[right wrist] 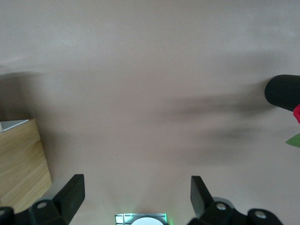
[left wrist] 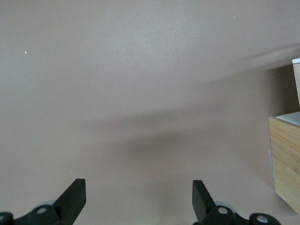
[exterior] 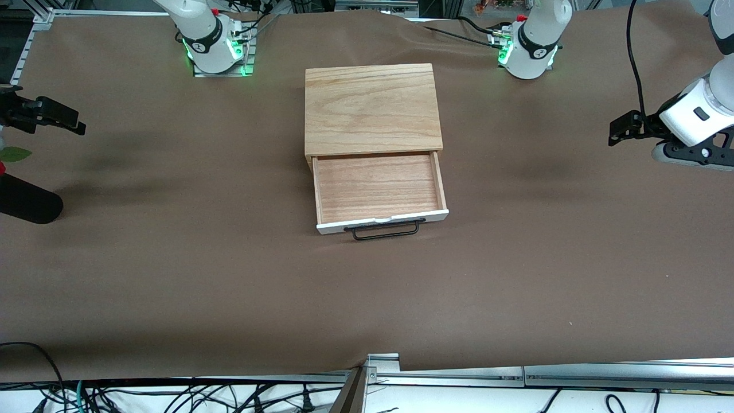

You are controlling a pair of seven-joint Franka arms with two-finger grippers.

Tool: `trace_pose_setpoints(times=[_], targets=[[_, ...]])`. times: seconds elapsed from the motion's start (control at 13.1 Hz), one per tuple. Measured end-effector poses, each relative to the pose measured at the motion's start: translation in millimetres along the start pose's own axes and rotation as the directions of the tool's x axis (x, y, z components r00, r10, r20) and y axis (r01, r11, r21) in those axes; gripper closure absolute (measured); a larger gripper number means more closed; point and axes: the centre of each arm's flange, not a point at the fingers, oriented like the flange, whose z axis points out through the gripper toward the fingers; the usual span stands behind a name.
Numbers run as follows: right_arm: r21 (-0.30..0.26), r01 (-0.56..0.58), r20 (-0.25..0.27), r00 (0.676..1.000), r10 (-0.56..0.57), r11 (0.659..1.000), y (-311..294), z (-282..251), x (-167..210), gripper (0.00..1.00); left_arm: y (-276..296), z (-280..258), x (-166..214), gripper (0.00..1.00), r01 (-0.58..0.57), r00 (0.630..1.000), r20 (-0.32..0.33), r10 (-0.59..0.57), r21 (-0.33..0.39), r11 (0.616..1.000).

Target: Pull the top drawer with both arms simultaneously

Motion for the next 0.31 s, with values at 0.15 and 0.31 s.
trace_pose_setpoints(times=[0.15, 0.31], targets=[[-0.003, 0.002, 0.009, 1.0, -0.002, 1.0, -0.9, 5.3, 3.7, 0.0, 0.0, 0.1, 0.0, 0.0, 0.0, 1.0, 0.0, 0.0, 0.0, 1.0], [-0.003, 0.003, 0.011, 1.0, -0.003, 1.0, -1.6, 7.5, 5.9, 0.0, -0.1, 0.1, 0.1, 0.0, 0.0, 1.0, 0.0, 0.0, 0.0, 1.0]])
